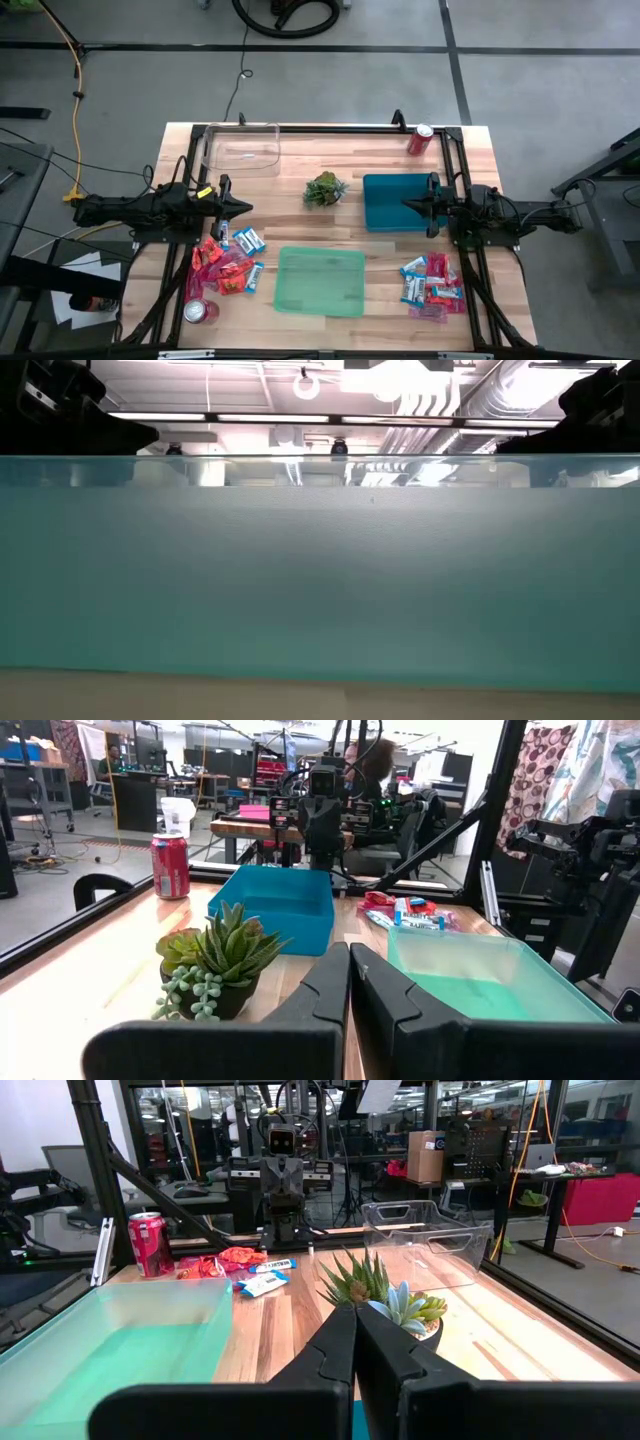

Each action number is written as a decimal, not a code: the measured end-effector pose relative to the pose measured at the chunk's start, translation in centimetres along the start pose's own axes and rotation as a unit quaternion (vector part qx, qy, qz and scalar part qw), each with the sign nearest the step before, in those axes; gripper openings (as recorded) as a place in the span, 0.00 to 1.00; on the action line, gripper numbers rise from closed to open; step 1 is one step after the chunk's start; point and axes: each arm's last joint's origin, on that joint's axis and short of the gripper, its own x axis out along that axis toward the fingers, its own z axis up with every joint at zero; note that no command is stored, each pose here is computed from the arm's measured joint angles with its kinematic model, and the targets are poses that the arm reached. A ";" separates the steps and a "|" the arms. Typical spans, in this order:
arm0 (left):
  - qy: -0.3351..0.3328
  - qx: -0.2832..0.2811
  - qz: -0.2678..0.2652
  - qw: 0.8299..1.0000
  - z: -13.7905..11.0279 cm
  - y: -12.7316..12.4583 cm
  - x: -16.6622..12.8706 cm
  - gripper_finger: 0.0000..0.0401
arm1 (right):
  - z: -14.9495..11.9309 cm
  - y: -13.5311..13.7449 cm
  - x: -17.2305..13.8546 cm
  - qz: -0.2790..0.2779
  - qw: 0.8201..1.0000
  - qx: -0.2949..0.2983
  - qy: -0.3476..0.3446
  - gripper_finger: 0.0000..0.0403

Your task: Sort candy

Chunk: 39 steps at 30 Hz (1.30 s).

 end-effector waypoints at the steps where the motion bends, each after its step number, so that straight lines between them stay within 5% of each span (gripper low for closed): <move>1: 0.000 0.000 0.000 1.000 0.0 0.0 0.0 0.00 | 0.0 0.0 0.0 0.000 1.000 0.000 0.000 0.00; 34: -0.004 -0.001 0.000 1.000 0.1 0.0 0.0 0.00 | 0.0 0.0 0.0 0.000 1.000 0.000 0.000 0.00; 36: -0.022 -0.024 -0.003 0.999 0.4 0.0 0.0 0.00 | 0.0 0.0 0.0 0.000 1.000 0.000 0.000 0.00; 39: -0.064 -0.138 -0.014 0.988 1.3 -0.1 -0.1 0.00 | 0.0 0.0 0.0 0.000 1.000 0.000 0.000 0.00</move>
